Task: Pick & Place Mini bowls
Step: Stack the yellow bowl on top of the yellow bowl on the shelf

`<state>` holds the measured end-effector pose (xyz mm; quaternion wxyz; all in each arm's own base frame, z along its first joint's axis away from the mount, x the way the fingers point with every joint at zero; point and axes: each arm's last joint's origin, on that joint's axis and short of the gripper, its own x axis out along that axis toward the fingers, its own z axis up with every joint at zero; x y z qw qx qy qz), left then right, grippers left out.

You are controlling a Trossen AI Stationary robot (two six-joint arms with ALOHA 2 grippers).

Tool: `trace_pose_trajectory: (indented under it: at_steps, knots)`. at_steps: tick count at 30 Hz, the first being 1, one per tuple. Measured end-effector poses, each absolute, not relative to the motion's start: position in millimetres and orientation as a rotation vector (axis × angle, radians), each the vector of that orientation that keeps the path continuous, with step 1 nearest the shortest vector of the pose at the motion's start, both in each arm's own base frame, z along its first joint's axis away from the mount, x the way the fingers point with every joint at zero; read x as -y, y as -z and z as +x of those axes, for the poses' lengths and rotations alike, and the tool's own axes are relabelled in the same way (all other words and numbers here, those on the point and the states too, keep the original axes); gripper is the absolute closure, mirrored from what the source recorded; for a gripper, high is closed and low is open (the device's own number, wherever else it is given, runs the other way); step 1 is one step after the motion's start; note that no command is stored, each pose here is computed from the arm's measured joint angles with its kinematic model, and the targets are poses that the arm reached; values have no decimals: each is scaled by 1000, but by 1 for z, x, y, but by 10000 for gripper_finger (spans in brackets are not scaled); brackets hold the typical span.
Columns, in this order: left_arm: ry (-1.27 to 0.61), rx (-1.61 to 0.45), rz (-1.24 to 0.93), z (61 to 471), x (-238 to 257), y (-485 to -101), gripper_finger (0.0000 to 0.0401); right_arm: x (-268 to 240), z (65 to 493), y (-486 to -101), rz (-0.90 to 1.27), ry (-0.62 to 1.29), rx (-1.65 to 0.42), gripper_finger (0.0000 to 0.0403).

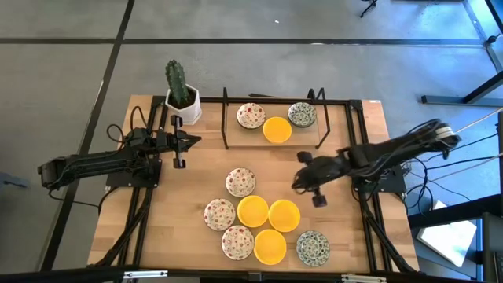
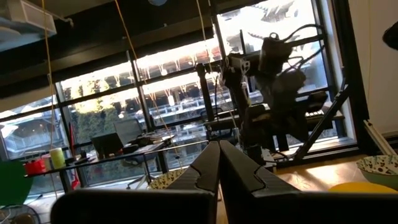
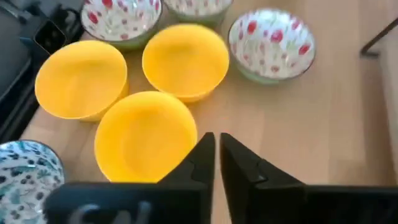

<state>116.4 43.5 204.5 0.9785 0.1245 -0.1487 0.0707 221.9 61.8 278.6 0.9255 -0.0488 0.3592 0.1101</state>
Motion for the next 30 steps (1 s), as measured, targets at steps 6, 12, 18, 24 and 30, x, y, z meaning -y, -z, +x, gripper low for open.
trace_pose_trajectory:
  at_steps: [6, 12, 18, 24, 30]
  knots:
    - [-139, 297, 239, 117, -43, -204, 397, -83, 251, -252, -127, -249, -948, 287]
    - [-139, 297, 240, 116, -43, -204, 393, -95, 267, -216, -166, -314, -1086, 210]
    - [-139, 297, 241, 116, -43, -204, 398, -99, 278, -198, -166, -310, -1114, 177]
    - [-139, 297, 241, 116, -43, -204, 393, -101, 286, -185, -164, -306, -1125, 174]
    - [-139, 296, 241, 117, -43, -204, 397, -101, 292, -167, -197, -257, -1180, 174]
